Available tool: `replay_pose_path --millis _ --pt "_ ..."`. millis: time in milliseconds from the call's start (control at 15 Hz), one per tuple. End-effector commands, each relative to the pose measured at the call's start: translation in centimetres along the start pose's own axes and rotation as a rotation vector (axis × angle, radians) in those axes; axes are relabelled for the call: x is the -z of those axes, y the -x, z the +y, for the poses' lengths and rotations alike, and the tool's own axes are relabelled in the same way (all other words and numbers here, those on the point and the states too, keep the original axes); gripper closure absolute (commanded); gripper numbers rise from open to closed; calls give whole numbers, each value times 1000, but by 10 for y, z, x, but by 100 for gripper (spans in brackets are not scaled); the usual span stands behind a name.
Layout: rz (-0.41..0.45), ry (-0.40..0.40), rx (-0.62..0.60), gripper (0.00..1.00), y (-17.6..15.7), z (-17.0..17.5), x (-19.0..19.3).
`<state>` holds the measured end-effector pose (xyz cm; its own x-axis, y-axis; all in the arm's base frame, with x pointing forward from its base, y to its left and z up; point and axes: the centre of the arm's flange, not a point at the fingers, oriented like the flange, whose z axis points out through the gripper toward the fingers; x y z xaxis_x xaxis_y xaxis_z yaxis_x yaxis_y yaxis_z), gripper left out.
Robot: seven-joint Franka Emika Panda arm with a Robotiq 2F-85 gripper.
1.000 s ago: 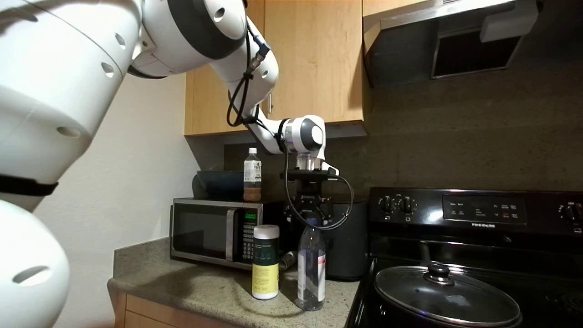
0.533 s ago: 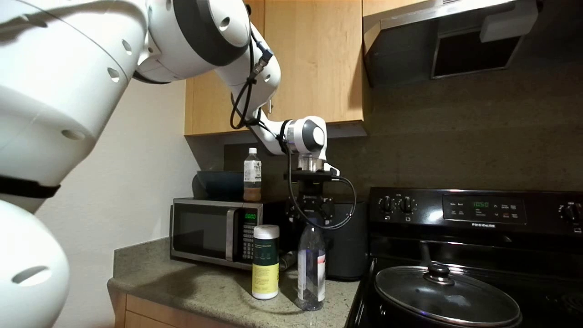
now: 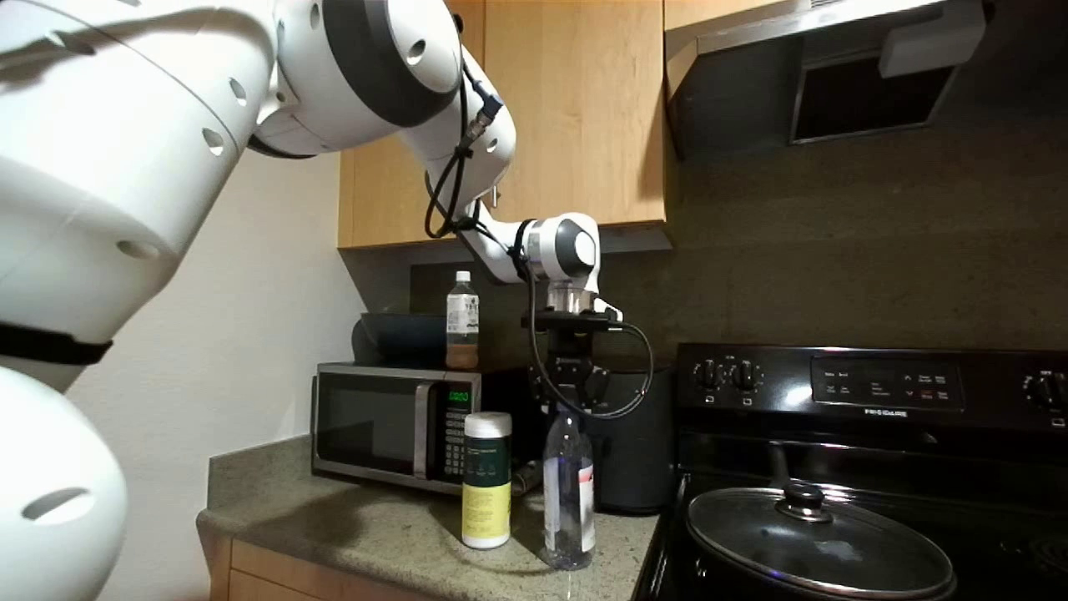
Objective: Put the plastic bottle on top of the other bottle on the counter
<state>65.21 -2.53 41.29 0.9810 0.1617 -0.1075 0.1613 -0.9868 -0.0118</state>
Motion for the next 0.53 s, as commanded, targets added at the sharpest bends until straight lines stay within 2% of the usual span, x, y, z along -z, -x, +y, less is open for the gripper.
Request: replay_pose_path --millis 0,267,467 --pt "-22 -8 2 80 -1 3 3" --pt "-38 7 -35 86 7 -2 21" --pt "13 17 -44 86 16 -12 61"
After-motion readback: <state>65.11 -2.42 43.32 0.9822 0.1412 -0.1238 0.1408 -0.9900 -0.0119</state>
